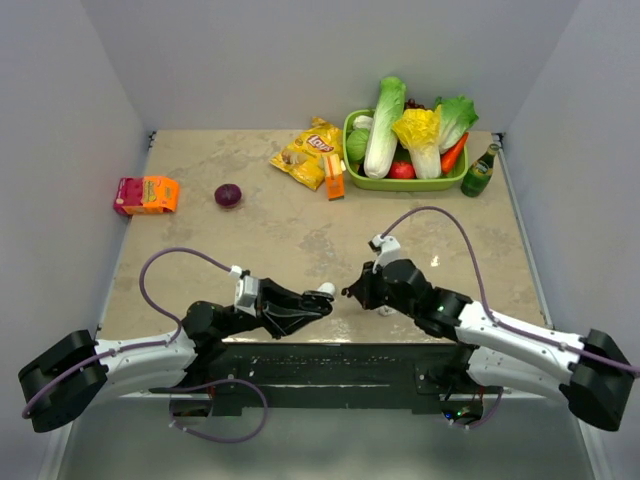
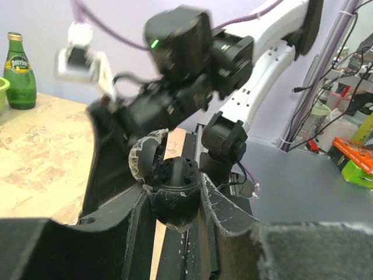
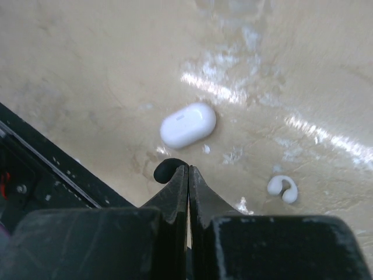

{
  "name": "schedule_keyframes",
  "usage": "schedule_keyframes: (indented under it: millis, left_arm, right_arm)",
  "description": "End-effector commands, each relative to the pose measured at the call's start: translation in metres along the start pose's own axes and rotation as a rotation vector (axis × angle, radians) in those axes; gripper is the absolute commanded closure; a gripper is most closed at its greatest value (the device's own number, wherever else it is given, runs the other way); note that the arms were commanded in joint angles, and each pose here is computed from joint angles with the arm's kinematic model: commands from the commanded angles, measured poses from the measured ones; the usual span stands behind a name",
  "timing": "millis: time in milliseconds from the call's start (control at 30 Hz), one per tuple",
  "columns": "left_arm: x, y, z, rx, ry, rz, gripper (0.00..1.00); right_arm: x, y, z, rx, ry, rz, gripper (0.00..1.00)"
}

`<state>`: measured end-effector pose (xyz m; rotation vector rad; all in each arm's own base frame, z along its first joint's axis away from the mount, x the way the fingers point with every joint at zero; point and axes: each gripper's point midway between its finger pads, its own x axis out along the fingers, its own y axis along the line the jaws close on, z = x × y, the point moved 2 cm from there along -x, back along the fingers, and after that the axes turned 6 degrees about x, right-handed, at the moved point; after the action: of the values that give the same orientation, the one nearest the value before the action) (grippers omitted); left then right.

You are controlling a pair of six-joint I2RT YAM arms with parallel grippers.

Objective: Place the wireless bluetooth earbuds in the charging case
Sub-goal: Pick up the earbud from the center of the board, then place the earbud in the charging case.

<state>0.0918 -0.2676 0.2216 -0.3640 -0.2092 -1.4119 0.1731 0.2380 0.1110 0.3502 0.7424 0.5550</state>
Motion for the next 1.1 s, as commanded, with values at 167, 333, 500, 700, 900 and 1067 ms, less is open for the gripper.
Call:
schedule_keyframes:
  millis: [167, 333, 500, 700, 900, 1067]
  left_arm:
    - [-0.018, 0.029, -0.019, 0.034, 0.002, 0.187, 1.00]
    - [-0.002, 0.044, -0.013, 0.028, -0.018, 0.220, 1.00]
    - [0.016, 0.053, 0.003, 0.024, -0.075, 0.205, 1.00]
    - [0.035, 0.059, 0.012, 0.038, -0.090, 0.171, 1.00]
    - [0.043, 0.063, 0.024, 0.056, -0.126, 0.157, 1.00]
    - [0.049, 0.068, 0.039, 0.084, -0.166, 0.161, 1.00]
  right_arm:
    - [-0.069, 0.022, 0.108, -0.126, -0.324, -0.067, 1.00]
    - [-0.093, 0.025, 0.139, -0.197, -0.426, -0.106, 1.00]
    - [-0.118, 0.039, 0.161, -0.234, -0.513, -0.112, 1.00]
    - [-0.136, 0.062, 0.166, -0.324, -0.562, -0.164, 1.00]
    - [-0.151, 0.070, 0.177, -0.374, -0.629, -0.243, 1.00]
    - [-0.154, 0.070, 0.175, -0.382, -0.663, -0.285, 1.00]
